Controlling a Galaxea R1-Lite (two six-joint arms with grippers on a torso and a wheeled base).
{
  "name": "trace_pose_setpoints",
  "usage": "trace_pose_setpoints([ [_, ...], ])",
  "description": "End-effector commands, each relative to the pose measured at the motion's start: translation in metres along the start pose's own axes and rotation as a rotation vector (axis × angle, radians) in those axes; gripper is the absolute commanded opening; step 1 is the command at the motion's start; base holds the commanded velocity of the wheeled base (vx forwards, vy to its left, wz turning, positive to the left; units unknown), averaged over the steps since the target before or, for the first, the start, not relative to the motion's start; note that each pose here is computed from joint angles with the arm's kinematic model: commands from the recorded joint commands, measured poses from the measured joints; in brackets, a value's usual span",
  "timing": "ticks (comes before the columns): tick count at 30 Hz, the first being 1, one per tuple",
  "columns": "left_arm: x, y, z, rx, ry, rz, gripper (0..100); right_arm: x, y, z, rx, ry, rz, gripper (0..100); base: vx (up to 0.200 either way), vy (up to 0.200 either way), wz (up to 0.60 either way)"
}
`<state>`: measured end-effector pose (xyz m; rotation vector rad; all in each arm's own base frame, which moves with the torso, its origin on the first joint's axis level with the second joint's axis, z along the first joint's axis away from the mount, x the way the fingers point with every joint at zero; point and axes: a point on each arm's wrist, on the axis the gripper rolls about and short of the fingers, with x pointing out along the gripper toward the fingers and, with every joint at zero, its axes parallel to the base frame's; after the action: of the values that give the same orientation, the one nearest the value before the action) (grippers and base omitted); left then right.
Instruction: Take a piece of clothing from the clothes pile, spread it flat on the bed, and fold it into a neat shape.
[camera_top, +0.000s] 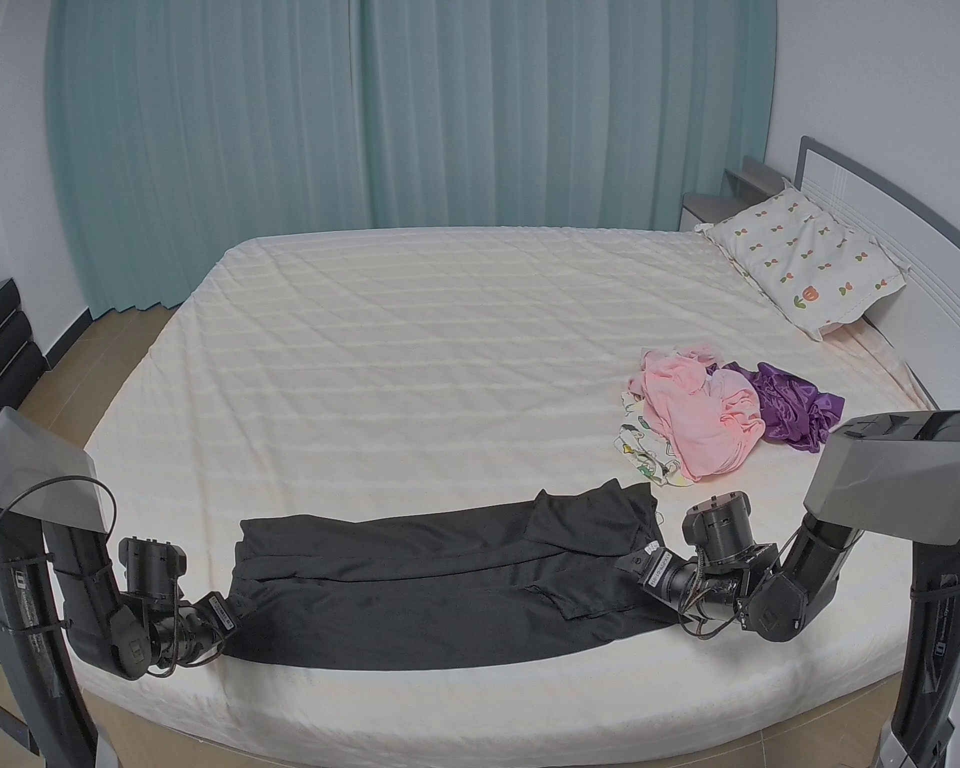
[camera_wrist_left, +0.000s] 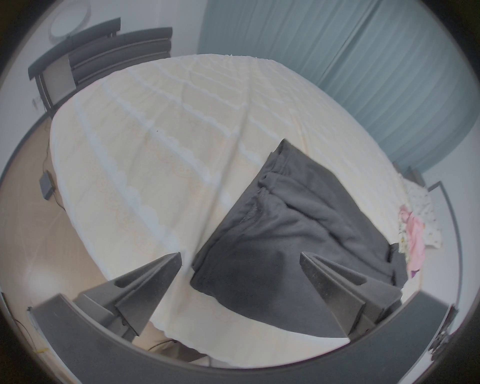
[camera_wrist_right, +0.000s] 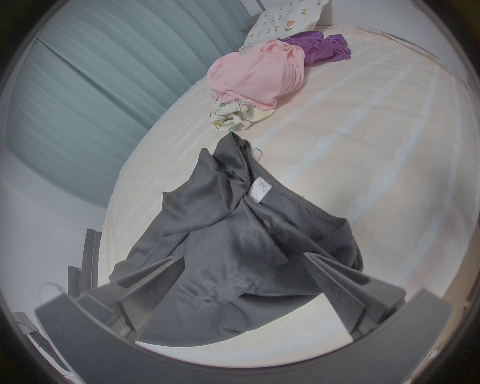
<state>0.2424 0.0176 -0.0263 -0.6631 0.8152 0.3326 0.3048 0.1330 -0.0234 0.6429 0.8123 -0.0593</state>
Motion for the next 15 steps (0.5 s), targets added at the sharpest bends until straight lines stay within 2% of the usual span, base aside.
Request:
trace_pose_setpoints([
  [1,-0.005,-0.004,0.007,-0.017,-0.030,-0.030,100,0.004,0.002,0.000,-0.003,0.000,0.002,100,0.000,0.000,0.00],
  [15,-0.004,-0.004,0.009,-0.021,-0.036,-0.033,100,0.019,0.001,-0.007,-0.096,0.028,-0.001,100,0.000,0.000,0.00],
])
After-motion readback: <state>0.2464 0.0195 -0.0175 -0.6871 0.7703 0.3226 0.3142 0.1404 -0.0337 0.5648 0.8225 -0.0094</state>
